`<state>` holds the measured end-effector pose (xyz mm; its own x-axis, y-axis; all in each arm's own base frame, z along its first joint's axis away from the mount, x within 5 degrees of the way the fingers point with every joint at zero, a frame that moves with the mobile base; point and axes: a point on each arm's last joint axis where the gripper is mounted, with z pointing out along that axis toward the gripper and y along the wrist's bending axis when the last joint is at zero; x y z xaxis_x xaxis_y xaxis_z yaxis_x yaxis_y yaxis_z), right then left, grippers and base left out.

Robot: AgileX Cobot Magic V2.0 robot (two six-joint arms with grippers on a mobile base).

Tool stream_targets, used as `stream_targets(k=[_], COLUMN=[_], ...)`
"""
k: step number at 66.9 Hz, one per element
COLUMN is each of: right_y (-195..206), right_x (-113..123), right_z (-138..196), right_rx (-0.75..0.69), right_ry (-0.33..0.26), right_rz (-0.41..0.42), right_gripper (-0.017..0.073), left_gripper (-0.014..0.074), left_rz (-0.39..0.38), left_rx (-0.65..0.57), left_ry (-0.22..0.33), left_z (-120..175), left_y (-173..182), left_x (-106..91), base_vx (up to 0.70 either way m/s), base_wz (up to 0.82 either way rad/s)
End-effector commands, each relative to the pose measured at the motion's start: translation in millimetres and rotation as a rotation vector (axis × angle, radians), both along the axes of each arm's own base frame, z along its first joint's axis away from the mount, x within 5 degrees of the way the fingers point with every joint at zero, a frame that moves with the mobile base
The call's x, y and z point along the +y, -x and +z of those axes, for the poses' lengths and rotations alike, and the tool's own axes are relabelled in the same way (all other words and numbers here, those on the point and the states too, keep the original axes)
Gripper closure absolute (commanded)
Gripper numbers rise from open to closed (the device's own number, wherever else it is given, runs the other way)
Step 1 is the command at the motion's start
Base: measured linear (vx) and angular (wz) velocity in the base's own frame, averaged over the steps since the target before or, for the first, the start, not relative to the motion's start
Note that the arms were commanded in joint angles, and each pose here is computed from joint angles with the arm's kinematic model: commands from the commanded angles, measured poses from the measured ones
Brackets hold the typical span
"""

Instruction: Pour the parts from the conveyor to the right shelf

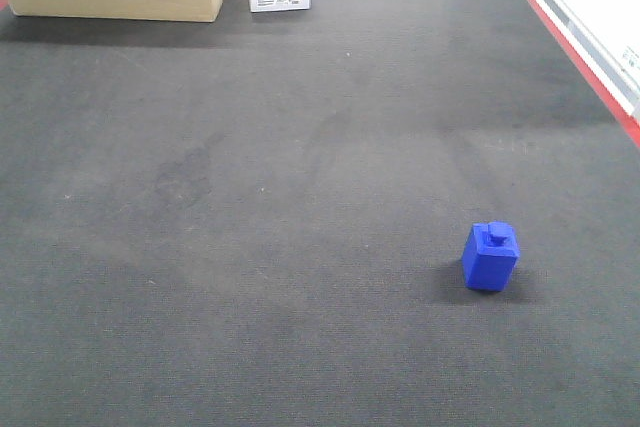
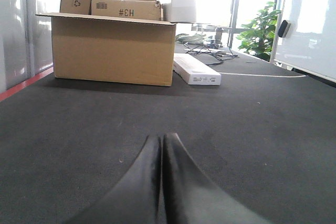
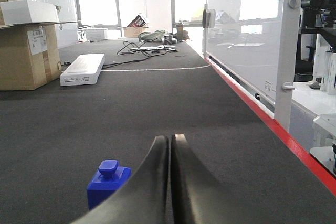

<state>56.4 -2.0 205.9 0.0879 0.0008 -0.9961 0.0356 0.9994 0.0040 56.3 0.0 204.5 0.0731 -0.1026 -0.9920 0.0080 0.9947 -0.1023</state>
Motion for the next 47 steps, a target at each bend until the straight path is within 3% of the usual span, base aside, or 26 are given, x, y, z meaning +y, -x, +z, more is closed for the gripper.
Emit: stream_targets(k=[1,47], right_y=[0.6,0.7], right_x=[0.5,0.6], right_z=[0.3,1.0], right_rx=[-0.058,-0.063], right_ry=[0.009,0.019], right_rz=[0.005,0.005], right_gripper=[0.0568,0.0568], left_gripper=[0.0600,0.0600], left_rz=[-0.009,-0.009], left_rx=[-0.061,-0.061], left_ry=[0.016,0.016], left_z=[-1.5,-1.5], left_y=[0.2,0.2], left_x=[-0.5,-0.5], base_vx=[0.00,0.00], base_wz=[0.00,0.00])
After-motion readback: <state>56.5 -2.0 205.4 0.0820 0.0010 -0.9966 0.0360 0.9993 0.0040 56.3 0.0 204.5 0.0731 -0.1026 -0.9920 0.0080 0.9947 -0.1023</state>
